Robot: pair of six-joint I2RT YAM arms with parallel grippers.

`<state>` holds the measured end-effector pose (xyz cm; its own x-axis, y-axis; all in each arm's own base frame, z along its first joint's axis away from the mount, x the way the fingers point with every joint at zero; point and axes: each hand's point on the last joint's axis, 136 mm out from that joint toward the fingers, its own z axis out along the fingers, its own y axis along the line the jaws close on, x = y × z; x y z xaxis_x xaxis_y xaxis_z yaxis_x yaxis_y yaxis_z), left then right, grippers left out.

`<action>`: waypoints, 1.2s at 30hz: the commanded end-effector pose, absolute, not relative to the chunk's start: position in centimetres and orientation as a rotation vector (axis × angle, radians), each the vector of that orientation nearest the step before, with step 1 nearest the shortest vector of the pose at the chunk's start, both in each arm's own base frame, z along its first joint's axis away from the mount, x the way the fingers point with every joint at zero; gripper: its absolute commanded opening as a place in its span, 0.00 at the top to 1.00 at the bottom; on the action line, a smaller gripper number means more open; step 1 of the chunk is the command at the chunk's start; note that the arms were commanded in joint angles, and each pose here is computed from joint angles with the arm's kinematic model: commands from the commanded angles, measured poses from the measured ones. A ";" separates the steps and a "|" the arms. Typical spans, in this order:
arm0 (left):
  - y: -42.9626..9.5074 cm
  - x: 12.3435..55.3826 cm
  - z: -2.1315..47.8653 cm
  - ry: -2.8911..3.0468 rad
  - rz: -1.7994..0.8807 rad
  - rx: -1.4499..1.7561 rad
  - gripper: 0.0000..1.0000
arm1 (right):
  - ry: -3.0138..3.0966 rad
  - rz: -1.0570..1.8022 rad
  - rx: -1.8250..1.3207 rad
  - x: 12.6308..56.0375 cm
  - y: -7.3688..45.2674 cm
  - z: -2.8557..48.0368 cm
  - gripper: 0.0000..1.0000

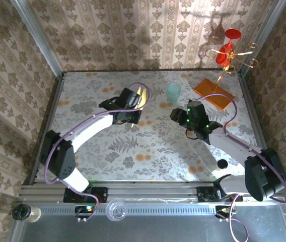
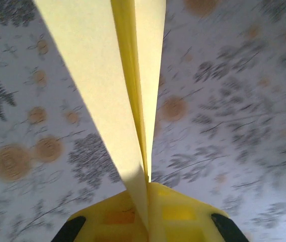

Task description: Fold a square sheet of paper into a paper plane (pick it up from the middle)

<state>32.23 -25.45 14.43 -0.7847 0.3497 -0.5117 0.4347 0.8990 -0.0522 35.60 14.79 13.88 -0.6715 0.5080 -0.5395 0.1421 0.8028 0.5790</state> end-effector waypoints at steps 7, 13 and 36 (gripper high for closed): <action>-22.1 32.0 10.1 2.533 0.524 0.902 0.92 | 2.244 0.563 0.541 34.4 11.9 13.7 0.38; -22.9 31.9 8.0 2.466 0.699 0.980 0.93 | 2.256 0.563 0.562 34.3 11.6 13.1 0.38; -29.3 25.9 6.6 2.598 0.102 1.082 0.44 | 2.273 0.561 0.597 34.4 11.3 12.4 0.38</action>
<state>26.75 -28.30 5.29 -0.6432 0.7337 -0.2191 0.6702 0.6778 0.3023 34.43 11.91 12.92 -0.6490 0.5437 -0.5322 0.2156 0.8022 0.5567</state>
